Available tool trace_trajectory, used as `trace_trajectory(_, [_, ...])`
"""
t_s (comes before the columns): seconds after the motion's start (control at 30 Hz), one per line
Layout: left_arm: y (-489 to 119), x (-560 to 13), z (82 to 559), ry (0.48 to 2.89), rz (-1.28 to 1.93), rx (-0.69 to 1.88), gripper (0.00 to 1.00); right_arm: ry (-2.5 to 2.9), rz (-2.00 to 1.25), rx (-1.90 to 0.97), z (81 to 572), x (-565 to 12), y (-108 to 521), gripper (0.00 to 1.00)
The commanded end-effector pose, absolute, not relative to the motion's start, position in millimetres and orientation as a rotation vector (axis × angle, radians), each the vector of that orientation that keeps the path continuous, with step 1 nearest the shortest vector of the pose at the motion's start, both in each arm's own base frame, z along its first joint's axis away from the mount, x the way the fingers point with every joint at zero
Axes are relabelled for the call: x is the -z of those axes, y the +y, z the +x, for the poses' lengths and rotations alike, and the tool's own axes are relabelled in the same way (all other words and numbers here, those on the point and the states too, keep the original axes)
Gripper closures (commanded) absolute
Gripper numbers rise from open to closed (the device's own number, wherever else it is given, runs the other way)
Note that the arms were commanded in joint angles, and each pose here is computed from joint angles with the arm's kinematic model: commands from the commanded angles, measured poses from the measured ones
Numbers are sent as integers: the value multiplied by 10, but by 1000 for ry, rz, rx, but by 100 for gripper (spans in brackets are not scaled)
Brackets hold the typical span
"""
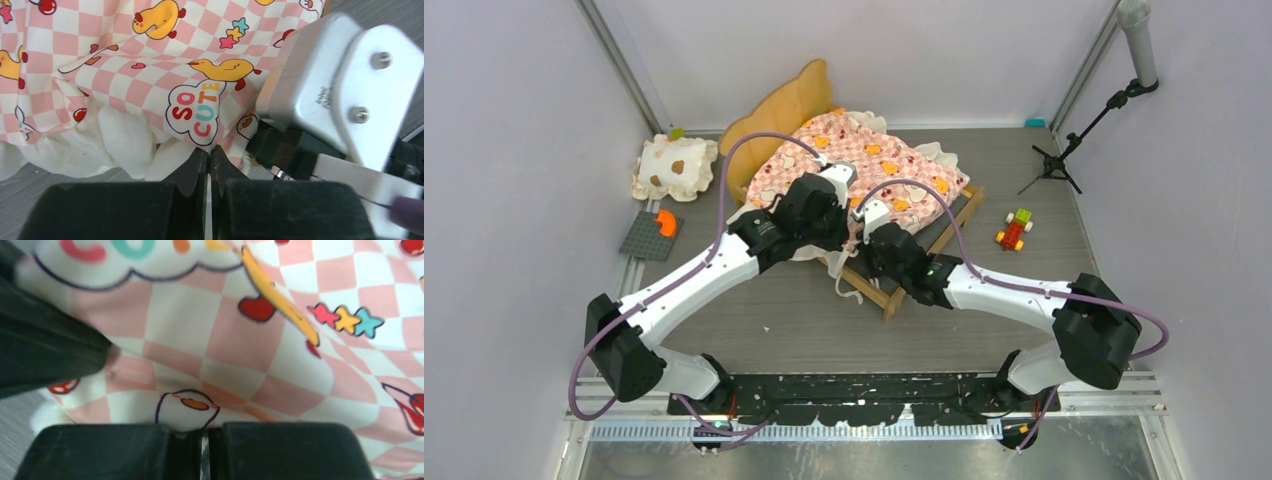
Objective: Set up the pet bed
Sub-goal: Cross the ropes on the bed frame.
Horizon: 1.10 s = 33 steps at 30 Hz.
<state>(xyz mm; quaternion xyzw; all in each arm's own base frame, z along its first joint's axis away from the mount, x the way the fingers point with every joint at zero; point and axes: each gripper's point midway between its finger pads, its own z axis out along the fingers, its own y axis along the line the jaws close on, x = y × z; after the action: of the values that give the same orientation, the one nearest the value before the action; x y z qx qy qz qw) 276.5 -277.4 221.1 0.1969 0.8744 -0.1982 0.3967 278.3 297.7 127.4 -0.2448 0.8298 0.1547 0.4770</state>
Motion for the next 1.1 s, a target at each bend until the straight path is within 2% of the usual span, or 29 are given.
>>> trace_trajectory(0.0, [-2703, -2413, 2892, 2151, 466, 470, 100, 1908, -505, -395, 3009, -1777, 3138, 95])
trace_trajectory(0.43, [-2659, -2405, 2891, 2154, 454, 461, 100, 1928, -494, -399, 3034, -1696, 3182, 95])
trace_trajectory(0.83, [-2768, -2230, 2826, 2197, 488, 522, 100, 1973, -514, -368, 2799, -1432, 2977, 95])
trace_trajectory(1.07, [-2805, -2136, 2801, 2221, 497, 541, 100, 1995, -519, -480, 2580, -1456, 3042, 94])
